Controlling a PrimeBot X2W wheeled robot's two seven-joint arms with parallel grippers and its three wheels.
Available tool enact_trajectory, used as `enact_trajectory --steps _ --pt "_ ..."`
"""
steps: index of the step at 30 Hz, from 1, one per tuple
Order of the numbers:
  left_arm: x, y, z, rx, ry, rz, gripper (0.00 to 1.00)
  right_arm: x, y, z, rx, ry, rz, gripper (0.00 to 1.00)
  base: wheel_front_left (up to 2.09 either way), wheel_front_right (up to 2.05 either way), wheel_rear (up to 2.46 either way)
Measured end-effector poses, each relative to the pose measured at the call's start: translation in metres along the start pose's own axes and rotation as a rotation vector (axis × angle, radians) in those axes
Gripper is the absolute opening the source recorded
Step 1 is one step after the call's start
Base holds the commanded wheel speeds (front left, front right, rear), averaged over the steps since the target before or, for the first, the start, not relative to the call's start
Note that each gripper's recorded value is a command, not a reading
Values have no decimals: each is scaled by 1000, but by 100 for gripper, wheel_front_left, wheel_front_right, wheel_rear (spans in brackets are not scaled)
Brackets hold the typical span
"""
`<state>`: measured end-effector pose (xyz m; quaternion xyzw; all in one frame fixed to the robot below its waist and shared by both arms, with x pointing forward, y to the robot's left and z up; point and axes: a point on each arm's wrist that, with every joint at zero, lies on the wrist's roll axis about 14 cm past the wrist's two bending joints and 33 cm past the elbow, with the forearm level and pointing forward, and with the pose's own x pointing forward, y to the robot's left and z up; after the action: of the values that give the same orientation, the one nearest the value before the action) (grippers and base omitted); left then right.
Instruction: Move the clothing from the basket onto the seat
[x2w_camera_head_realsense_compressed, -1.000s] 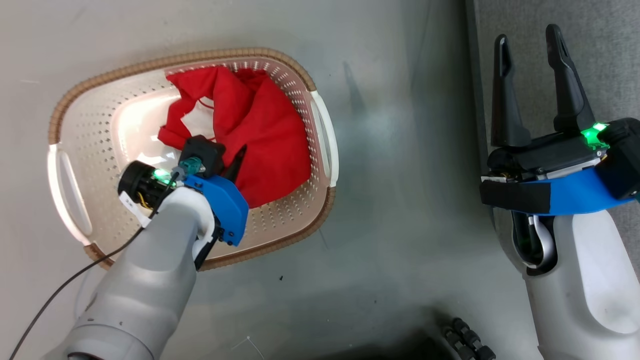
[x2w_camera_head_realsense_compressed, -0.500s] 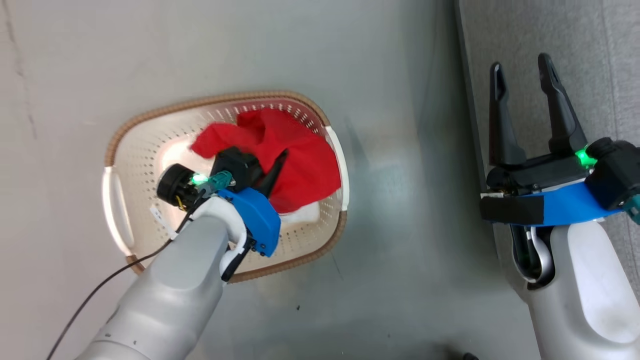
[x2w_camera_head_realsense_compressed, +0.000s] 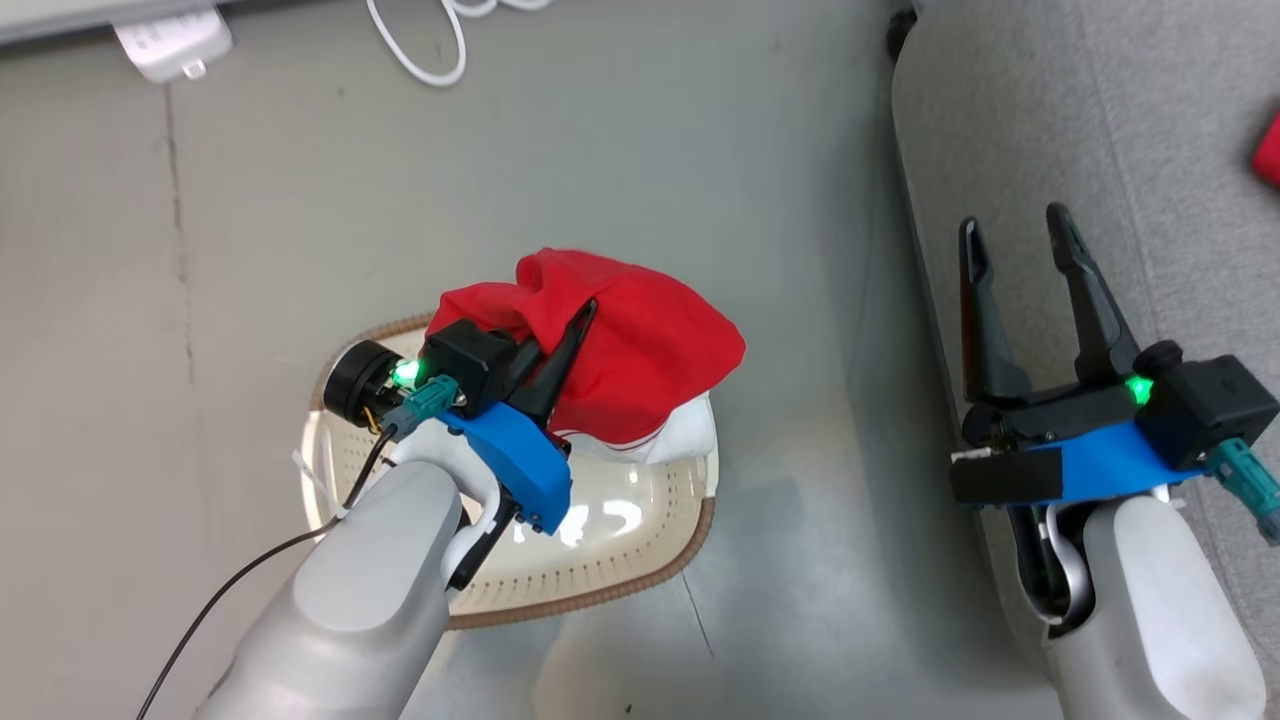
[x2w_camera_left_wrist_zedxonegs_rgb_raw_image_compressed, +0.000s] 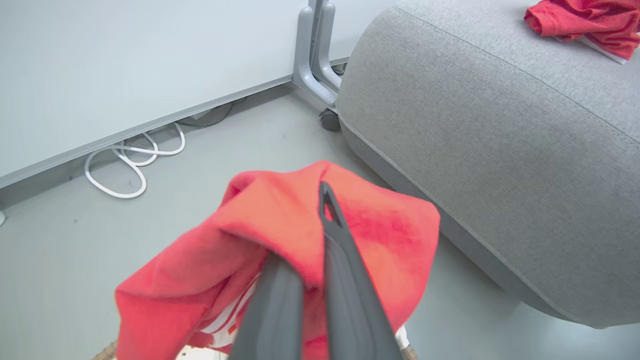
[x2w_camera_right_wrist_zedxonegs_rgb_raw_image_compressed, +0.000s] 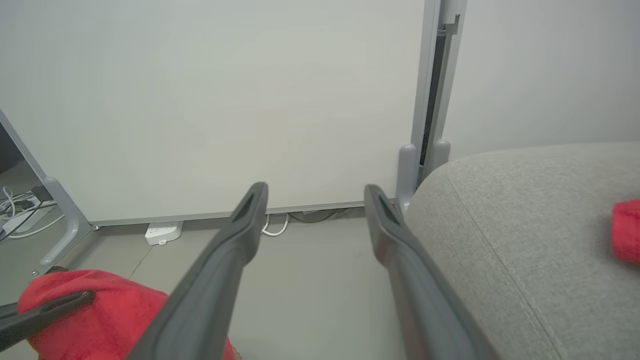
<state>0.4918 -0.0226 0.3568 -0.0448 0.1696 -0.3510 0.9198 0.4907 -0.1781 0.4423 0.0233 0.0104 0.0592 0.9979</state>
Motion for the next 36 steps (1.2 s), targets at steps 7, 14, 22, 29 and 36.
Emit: enact_trajectory --steps 7,14,22,29,36 --pt "-16 -7 61 82 -139 14 0 -19 5 22 6 -32 0 100 0 0 0" --pt "-37 -24 125 169 -283 13 0 -40 12 43 11 -67 4 100 0 0 0" --pt "-62 -52 178 232 -410 -8 0 -64 18 57 15 -90 8 100 0 0 0" --pt "-83 -72 204 275 -477 -21 0 -84 23 63 18 -101 12 100 0 0 0" --pt "-94 -82 208 287 -493 -26 0 -95 29 65 20 -108 24 100 0 0 0"
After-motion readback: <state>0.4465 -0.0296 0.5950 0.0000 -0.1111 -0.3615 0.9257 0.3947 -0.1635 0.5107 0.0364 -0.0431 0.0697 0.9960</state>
